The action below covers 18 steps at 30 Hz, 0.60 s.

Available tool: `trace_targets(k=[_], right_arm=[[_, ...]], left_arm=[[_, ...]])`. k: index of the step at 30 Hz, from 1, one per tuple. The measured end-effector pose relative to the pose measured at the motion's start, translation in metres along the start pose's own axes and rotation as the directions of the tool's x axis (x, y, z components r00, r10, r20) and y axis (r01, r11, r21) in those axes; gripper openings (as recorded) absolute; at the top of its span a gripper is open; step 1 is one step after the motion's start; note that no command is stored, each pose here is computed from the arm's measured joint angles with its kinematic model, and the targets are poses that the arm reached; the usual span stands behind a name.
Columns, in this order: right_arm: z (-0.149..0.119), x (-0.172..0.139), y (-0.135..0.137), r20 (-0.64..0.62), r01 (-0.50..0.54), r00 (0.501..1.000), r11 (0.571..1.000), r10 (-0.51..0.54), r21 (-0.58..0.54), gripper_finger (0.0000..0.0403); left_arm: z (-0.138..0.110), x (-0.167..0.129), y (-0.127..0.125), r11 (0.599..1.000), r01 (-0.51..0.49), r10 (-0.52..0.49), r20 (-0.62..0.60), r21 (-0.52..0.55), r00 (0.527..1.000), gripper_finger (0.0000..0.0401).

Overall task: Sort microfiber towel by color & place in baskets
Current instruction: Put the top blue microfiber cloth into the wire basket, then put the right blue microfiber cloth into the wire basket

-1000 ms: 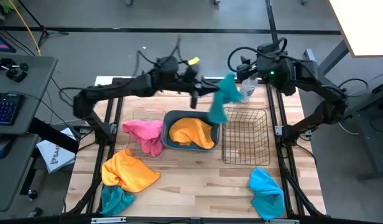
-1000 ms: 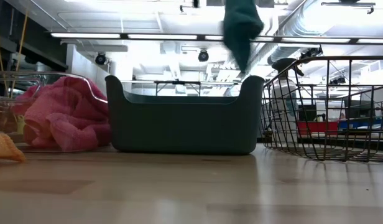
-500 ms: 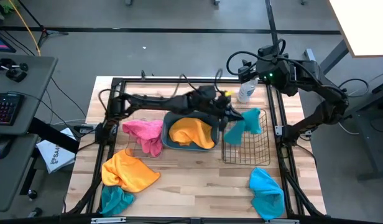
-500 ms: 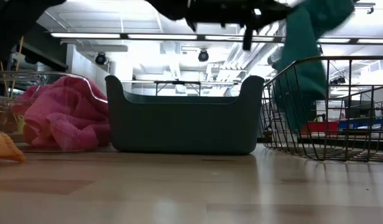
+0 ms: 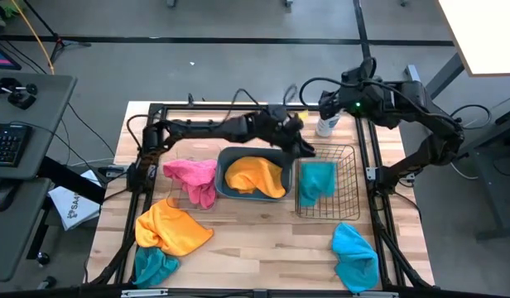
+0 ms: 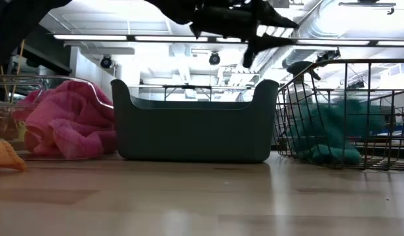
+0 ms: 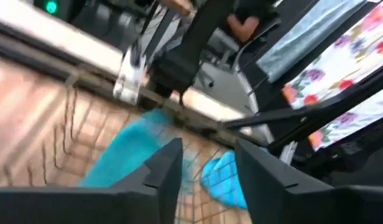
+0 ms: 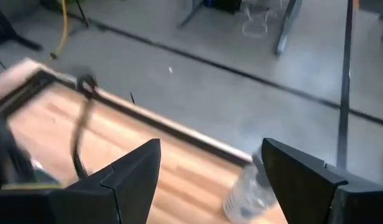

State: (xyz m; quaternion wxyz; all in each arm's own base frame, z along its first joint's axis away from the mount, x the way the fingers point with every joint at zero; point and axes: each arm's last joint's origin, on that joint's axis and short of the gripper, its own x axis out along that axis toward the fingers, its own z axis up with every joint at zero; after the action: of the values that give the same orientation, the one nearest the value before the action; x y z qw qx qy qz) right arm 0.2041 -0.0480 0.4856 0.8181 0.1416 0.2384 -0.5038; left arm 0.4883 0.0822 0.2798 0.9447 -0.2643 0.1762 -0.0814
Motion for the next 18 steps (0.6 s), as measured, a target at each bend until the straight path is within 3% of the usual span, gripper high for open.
trace_targets(k=[4, 8, 10, 14, 18], right_arm=[[-0.011, -0.001, -0.006, -0.126, 0.006, 0.992, 1.0, -0.009, -0.021, 0.0275], [-0.028, 0.006, 0.006, -0.315, -0.186, 0.934, 0.982, 0.167, -0.031, 0.0275], [-0.046, 0.009, 0.018, -0.434, -0.279, 0.869, 0.96, 0.237, -0.034, 0.0275], [-0.103, 0.012, 0.044, -0.653, -0.362, 0.716, 0.931, 0.247, -0.044, 0.0275], [-0.167, -0.005, 0.065, -0.847, -0.408, 0.47, 0.912, 0.247, 0.04, 0.0275]], left_arm=[[0.011, -0.023, 0.008, 0.997, 0.068, -0.072, -0.083, -0.048, 0.994, 0.0169], [0.02, -0.055, 0.023, 0.997, 0.047, -0.056, -0.178, -0.056, 0.982, 0.0174], [0.031, -0.078, 0.032, 0.999, -0.02, 0.014, -0.168, -0.034, 0.986, 0.0174], [0.059, -0.128, 0.045, 0.993, -0.113, 0.112, -0.076, -0.017, 0.991, 0.0174], [0.09, -0.187, 0.03, 0.988, -0.147, 0.143, 0.071, 0.051, 0.987, 0.0175]])
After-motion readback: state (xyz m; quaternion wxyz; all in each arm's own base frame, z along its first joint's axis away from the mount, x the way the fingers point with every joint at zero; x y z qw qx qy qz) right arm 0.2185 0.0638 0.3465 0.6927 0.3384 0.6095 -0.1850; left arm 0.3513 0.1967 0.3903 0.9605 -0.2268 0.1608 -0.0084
